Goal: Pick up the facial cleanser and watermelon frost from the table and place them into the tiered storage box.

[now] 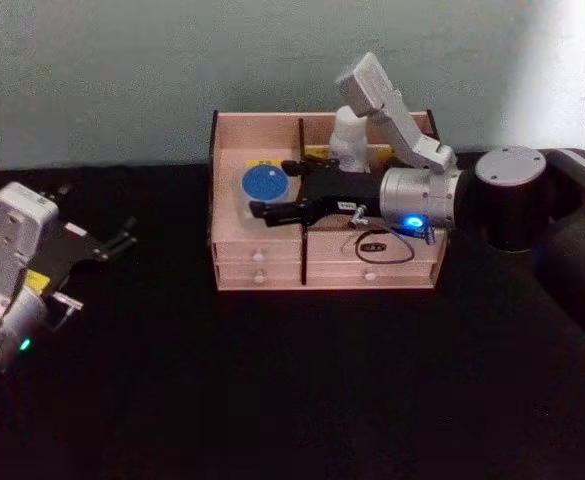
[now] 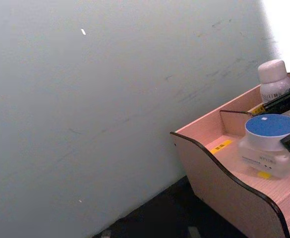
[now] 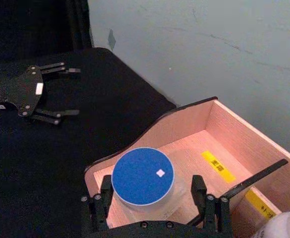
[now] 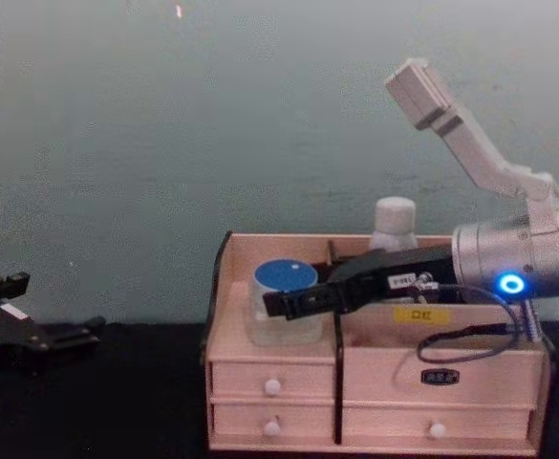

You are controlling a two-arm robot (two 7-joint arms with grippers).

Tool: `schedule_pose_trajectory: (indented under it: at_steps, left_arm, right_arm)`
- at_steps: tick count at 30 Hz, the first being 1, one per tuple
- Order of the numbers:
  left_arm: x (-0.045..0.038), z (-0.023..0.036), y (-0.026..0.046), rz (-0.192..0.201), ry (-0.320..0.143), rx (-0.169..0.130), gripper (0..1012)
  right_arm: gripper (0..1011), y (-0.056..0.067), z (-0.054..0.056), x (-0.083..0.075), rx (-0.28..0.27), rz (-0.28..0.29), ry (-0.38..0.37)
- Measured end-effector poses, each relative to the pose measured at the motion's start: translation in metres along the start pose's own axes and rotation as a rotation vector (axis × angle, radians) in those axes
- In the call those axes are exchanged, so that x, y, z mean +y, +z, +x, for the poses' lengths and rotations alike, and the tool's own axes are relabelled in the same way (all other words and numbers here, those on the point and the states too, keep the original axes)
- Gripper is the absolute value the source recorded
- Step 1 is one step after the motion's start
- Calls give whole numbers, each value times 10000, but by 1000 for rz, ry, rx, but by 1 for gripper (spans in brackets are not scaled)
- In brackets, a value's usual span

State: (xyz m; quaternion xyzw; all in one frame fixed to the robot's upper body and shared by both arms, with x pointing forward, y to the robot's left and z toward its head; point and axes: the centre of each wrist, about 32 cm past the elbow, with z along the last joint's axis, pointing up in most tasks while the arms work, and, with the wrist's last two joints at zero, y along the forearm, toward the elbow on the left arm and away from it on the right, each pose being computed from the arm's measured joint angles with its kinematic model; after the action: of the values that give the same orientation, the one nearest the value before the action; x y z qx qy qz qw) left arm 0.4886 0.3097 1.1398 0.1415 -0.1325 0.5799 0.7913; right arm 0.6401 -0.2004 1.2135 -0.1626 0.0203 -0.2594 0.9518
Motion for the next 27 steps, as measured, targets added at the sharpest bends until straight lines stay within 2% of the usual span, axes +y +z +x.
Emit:
schedule_pose_trajectory:
  at_steps: [19,27]
  left_arm:
    - [0,0,0,0,0,0,1001]
    - [0,0,0,0,0,0,1001]
  right_arm:
    - [1002,83,-9,-117,-12,85,-29]
    - [1002,103,-90,-289,-40,111,-13]
